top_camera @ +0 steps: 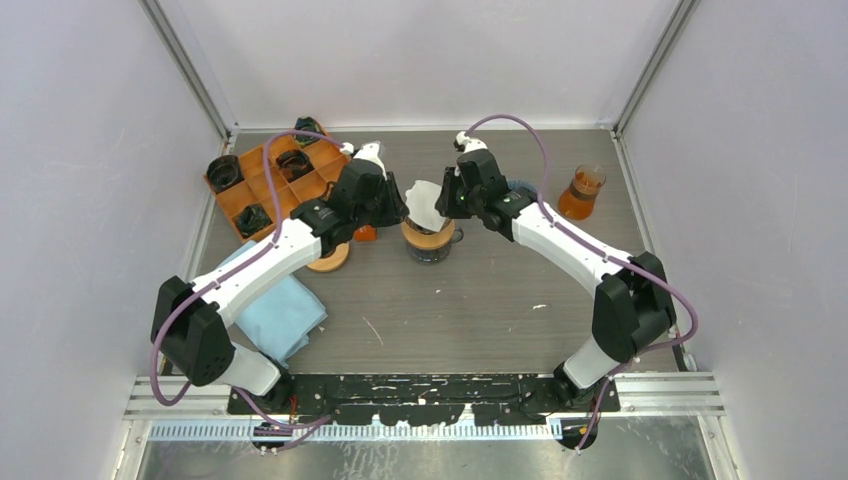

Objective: Place the coffee filter in the dripper
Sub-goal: Place the coffee filter in the coffee dripper.

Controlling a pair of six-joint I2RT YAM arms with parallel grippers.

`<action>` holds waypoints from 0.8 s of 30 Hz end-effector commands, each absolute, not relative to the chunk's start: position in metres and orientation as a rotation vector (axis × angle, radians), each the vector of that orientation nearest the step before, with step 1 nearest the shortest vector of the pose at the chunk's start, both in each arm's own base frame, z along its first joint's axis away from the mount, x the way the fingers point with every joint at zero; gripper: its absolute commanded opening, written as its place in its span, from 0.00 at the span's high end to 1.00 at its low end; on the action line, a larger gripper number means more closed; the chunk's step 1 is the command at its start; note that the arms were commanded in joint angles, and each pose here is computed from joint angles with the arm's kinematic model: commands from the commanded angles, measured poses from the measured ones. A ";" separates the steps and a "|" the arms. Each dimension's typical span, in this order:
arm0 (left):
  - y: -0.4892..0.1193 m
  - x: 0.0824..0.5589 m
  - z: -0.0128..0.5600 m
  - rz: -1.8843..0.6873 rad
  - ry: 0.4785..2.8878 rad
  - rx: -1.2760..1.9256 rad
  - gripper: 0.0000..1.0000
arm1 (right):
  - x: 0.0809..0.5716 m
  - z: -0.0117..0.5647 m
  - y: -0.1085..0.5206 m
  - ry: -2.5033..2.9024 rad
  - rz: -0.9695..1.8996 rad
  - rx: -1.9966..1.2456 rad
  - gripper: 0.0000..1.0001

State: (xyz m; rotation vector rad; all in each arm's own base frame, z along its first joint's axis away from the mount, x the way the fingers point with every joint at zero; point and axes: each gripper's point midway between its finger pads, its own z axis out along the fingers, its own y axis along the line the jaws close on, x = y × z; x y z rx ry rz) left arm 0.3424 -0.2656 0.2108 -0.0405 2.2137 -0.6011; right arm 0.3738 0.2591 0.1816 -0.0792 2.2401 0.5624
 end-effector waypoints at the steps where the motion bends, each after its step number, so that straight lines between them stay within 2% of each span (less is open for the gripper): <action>1: -0.270 0.350 0.230 -0.625 2.174 -0.021 0.72 | 0.385 0.207 0.266 2.183 0.584 -0.111 0.73; 15: -0.270 0.352 0.232 -0.614 2.181 -0.011 0.71 | 0.384 0.234 0.262 2.130 0.565 -0.160 0.62; 24: -0.269 0.354 0.233 -0.603 2.184 -0.004 0.68 | 0.385 0.241 0.251 2.111 0.503 -0.160 0.65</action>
